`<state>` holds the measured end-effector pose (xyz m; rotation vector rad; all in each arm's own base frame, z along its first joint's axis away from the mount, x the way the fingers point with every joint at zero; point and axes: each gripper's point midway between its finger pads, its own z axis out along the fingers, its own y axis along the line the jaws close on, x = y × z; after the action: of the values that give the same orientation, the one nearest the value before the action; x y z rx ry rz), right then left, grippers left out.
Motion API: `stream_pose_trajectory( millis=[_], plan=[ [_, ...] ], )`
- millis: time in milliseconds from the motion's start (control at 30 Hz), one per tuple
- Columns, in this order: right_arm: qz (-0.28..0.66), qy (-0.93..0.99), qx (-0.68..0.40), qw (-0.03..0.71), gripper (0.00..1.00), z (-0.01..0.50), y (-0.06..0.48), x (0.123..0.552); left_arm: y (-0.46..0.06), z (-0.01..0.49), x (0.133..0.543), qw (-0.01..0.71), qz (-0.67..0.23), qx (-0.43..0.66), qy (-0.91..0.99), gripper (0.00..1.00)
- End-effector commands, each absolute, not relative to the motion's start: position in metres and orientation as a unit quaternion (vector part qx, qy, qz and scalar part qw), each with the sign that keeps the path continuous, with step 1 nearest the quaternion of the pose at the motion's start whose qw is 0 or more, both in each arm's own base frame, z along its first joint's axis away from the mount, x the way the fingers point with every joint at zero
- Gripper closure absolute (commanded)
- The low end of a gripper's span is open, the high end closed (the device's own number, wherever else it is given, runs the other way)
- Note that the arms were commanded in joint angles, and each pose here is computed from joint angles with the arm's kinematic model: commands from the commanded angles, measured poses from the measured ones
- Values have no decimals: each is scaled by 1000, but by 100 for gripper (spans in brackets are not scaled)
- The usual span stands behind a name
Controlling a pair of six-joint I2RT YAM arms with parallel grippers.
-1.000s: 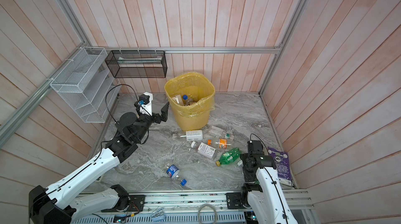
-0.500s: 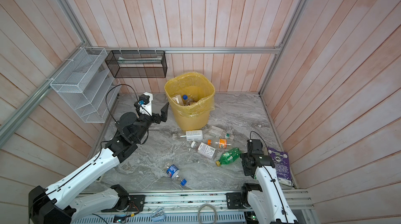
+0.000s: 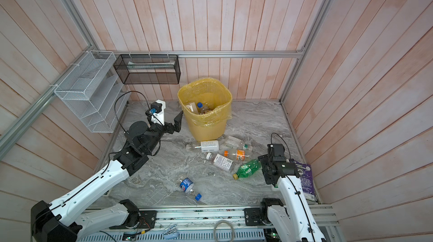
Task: Throw the plastic bottles in the bin
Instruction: Pick up the plastic bottle from the bottom-right of the table.
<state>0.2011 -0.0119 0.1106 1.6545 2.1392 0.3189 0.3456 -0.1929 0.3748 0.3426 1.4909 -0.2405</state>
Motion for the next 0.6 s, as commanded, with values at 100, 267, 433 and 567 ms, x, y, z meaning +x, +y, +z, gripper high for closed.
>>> stream_pose_trajectory(
  millis=[100, 267, 433, 567],
  plan=[
    [29, 778, 584, 231, 10, 130, -38, 175, -196, 372, 342, 711, -119, 167, 672, 0],
    [-71, 798, 548, 240, 6, 135, -65, 168, -196, 366, 341, 706, -124, 167, 677, 0],
    [-114, 822, 515, 216, 0, 120, -73, 173, -195, 361, 341, 701, -124, 166, 682, 0],
    [-113, 842, 491, 195, 0, 100, -71, 178, -195, 360, 338, 700, -126, 167, 683, 0]
  ],
)
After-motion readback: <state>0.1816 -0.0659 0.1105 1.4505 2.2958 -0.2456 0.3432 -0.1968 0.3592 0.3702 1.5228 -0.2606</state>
